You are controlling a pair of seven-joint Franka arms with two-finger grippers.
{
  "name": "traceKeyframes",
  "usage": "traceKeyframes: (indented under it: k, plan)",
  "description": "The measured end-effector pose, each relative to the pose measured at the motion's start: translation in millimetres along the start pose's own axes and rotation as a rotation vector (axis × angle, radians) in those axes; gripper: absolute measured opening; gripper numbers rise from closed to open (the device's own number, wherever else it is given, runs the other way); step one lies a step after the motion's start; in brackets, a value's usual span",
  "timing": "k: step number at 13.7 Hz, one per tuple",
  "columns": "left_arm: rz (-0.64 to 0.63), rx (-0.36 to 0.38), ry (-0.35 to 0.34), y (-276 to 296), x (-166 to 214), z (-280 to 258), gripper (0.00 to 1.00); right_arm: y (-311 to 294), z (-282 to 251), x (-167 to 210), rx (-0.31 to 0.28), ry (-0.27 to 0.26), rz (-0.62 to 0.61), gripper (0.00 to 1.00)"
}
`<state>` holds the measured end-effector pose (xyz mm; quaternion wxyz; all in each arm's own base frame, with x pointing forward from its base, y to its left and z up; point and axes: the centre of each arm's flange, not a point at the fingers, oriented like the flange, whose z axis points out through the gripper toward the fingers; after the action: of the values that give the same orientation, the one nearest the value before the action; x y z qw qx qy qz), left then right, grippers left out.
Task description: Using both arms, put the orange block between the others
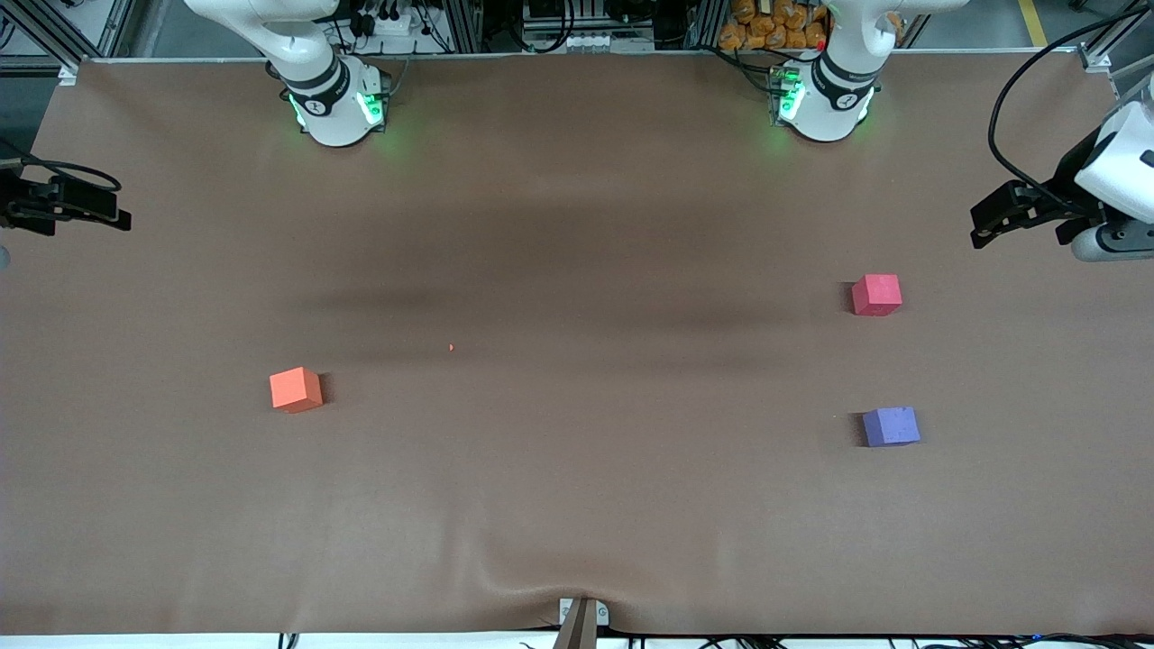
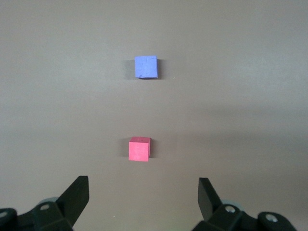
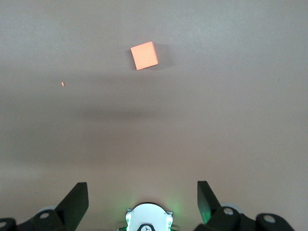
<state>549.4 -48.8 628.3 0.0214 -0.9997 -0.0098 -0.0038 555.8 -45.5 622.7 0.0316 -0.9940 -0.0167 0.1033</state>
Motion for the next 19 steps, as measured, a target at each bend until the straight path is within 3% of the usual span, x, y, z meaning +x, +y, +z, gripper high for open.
traceKeyframes:
  k: [19]
  plan:
    - [-0.012,-0.002,0.000,-6,9,3,1.00,-19,-1,6,-0.007,0.029,-0.032,1.00]
